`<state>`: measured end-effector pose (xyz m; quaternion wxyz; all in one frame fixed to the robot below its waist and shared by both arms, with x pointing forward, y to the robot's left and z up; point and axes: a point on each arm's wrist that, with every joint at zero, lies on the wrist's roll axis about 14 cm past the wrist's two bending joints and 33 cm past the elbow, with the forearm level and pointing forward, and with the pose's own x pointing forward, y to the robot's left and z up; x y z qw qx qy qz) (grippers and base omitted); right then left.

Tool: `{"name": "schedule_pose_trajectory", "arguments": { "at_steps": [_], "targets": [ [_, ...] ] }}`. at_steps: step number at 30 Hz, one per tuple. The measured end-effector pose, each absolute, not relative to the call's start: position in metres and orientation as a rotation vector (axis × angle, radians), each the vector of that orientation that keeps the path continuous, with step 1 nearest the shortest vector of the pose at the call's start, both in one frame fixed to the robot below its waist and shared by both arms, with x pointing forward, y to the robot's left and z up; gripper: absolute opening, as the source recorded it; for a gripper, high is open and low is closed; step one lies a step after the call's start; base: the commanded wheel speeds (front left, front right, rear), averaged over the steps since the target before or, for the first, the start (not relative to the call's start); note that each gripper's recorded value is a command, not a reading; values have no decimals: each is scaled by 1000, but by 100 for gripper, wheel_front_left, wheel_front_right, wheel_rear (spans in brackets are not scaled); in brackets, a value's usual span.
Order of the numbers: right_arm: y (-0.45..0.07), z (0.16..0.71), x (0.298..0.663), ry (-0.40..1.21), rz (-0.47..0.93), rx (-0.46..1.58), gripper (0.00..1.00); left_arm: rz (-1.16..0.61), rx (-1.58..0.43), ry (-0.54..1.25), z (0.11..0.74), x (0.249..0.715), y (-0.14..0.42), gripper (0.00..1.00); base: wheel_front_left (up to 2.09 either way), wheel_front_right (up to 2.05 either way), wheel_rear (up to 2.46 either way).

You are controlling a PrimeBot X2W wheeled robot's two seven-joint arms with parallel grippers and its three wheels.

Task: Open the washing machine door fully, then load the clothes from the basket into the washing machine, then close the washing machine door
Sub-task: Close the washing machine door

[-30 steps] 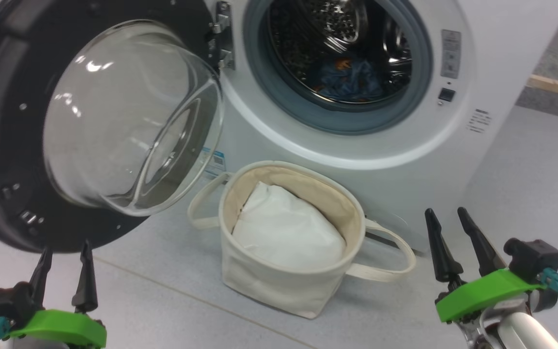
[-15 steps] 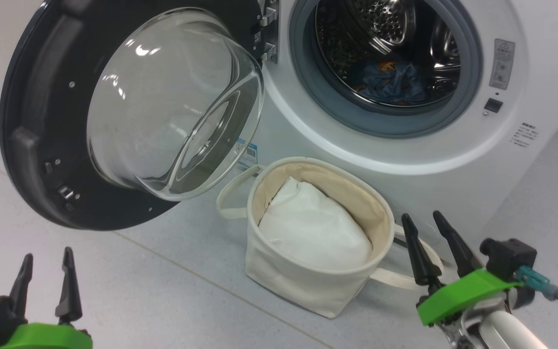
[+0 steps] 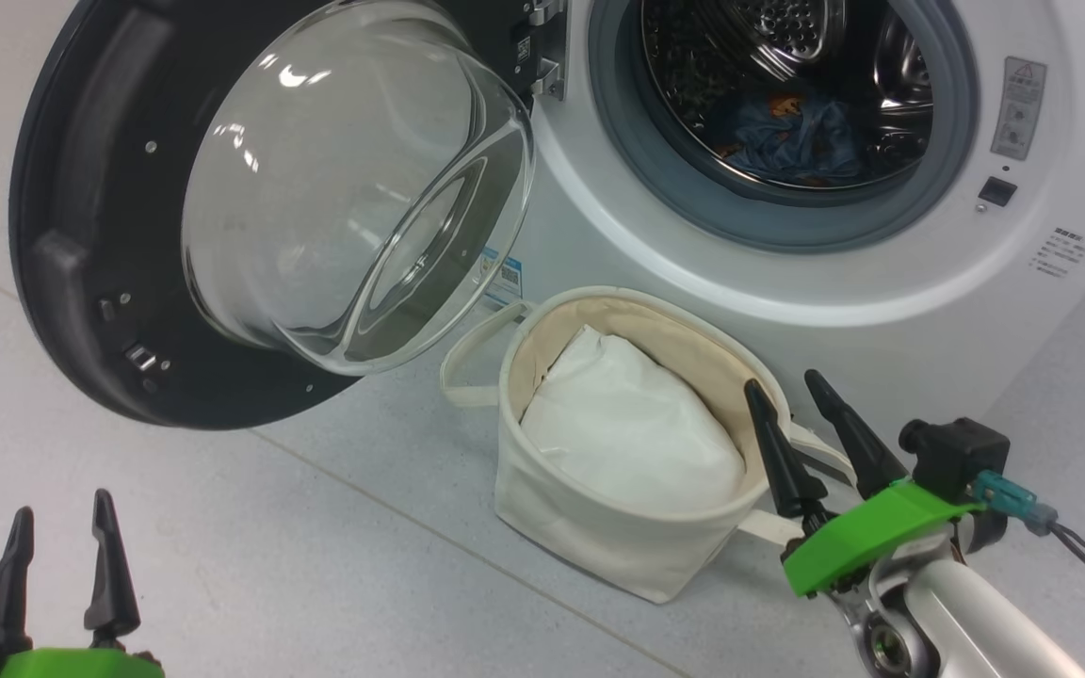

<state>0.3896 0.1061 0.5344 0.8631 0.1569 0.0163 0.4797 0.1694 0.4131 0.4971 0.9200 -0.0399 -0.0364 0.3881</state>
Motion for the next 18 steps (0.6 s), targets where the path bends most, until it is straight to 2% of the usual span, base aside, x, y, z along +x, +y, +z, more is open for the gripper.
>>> {"name": "schedule_pose_trajectory", "arguments": {
  "at_steps": [18],
  "targets": [
    [107, 536, 389, 38, 1009, 326, 100, 812, -94, -97, 500, 168, 415, 100, 0, 0, 0]
  ]
}}
